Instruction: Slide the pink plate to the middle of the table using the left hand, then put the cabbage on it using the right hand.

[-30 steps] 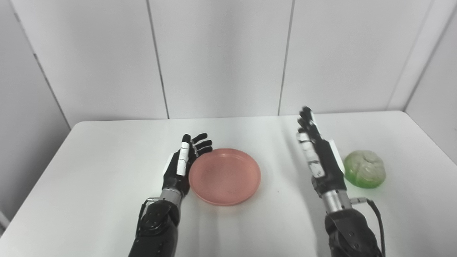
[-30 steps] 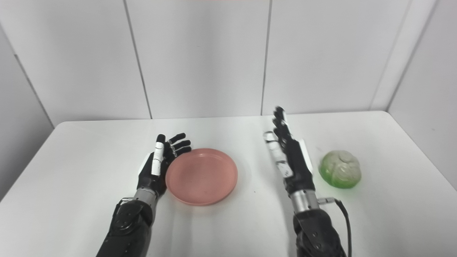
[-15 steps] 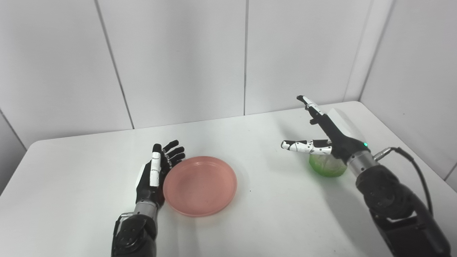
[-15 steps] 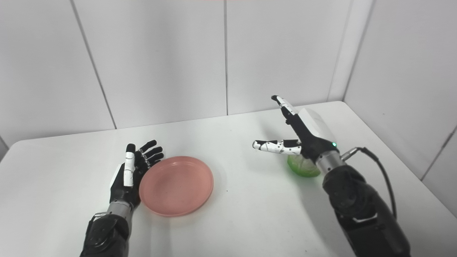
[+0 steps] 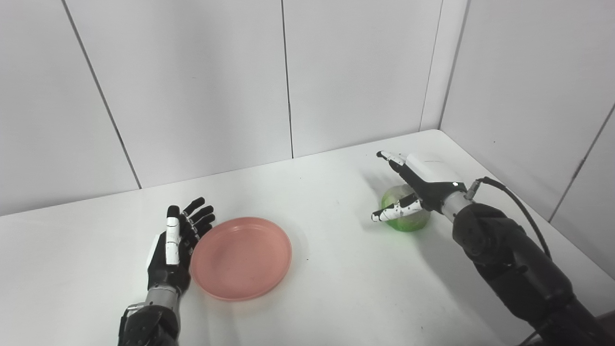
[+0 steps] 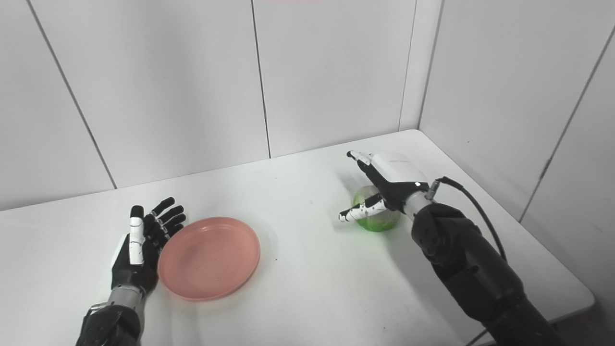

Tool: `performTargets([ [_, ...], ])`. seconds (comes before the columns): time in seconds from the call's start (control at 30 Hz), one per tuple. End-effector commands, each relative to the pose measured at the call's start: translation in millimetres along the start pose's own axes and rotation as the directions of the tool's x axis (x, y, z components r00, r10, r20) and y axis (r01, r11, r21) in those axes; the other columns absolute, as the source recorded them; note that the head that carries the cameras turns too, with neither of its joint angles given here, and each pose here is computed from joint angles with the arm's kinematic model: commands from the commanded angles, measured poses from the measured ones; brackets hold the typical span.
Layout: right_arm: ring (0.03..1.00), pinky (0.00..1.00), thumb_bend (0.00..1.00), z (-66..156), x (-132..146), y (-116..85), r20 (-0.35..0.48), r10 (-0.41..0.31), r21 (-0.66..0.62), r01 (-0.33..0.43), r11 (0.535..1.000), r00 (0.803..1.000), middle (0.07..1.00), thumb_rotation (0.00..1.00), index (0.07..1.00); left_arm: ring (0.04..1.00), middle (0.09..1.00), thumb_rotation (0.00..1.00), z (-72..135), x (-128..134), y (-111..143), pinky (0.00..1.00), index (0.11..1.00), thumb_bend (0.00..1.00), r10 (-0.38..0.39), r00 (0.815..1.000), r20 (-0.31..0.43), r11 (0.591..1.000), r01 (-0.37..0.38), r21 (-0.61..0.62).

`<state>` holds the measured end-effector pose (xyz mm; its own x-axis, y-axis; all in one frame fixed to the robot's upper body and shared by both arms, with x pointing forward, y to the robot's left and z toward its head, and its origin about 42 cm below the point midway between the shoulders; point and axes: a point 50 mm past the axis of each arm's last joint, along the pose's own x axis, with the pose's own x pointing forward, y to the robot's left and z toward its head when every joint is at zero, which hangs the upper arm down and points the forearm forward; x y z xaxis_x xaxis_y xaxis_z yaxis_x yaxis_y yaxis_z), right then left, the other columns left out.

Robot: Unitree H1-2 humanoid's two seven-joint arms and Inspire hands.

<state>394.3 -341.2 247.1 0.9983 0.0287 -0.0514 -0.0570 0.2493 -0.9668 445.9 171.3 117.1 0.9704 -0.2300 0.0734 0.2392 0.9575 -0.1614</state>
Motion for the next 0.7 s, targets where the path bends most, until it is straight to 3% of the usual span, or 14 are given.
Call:
performTargets([
  [0.0, 0.916, 0.97, 1.0, -0.8, 6.0, -25.4, 0.001, -0.07, -0.062, 0.07, 0.996, 0.998, 0.921, 0.51, 0.945, 0.801, 0.783, 1.0, -8.3, -9.3, 11.9, 0.84, 0.774, 0.84, 0.002, 1.0, -0.004, 1.0, -0.002, 0.01],
  [0.37, 0.925, 1.0, 1.0, -21.5, 13.6, -8.7, -0.07, -0.022, -0.113, 0.014, 0.994, 0.997, 0.909, 0.49, 0.934, 0.801, 0.781, 1.0, -7.6, -9.2, 9.5, 0.85, 0.774, 0.83, 0.004, 1.0, -0.007, 1.0, -0.004, 0.014],
  [0.5, 0.923, 0.99, 1.0, -26.9, 13.7, -2.4, -0.082, 0.003, -0.055, -0.008, 0.998, 0.997, 0.908, 0.42, 0.919, 0.798, 0.78, 1.0, -7.5, -9.8, 8.3, 0.86, 0.774, 0.83, 0.008, 1.0, -0.014, 1.0, -0.008, 0.014],
  [0.6, 0.899, 0.79, 0.99, -26.9, 11.1, 0.4, -0.086, 0.011, 0.003, -0.011, 1.0, 0.996, 0.908, 0.29, 0.887, 0.801, 0.781, 1.0, -7.1, -9.8, 8.9, 0.87, 0.775, 0.83, 0.005, 1.0, -0.015, 1.0, -0.004, 0.02],
  [0.67, 0.817, 0.63, 0.92, -27.4, 10.3, 1.9, -0.079, 0.007, 0.043, -0.003, 0.999, 0.997, 0.882, 0.11, 0.829, 0.795, 0.778, 1.0, -6.5, -9.6, 9.0, 0.84, 0.771, 0.82, 0.002, 1.0, -0.01, 1.0, -0.002, 0.019],
])
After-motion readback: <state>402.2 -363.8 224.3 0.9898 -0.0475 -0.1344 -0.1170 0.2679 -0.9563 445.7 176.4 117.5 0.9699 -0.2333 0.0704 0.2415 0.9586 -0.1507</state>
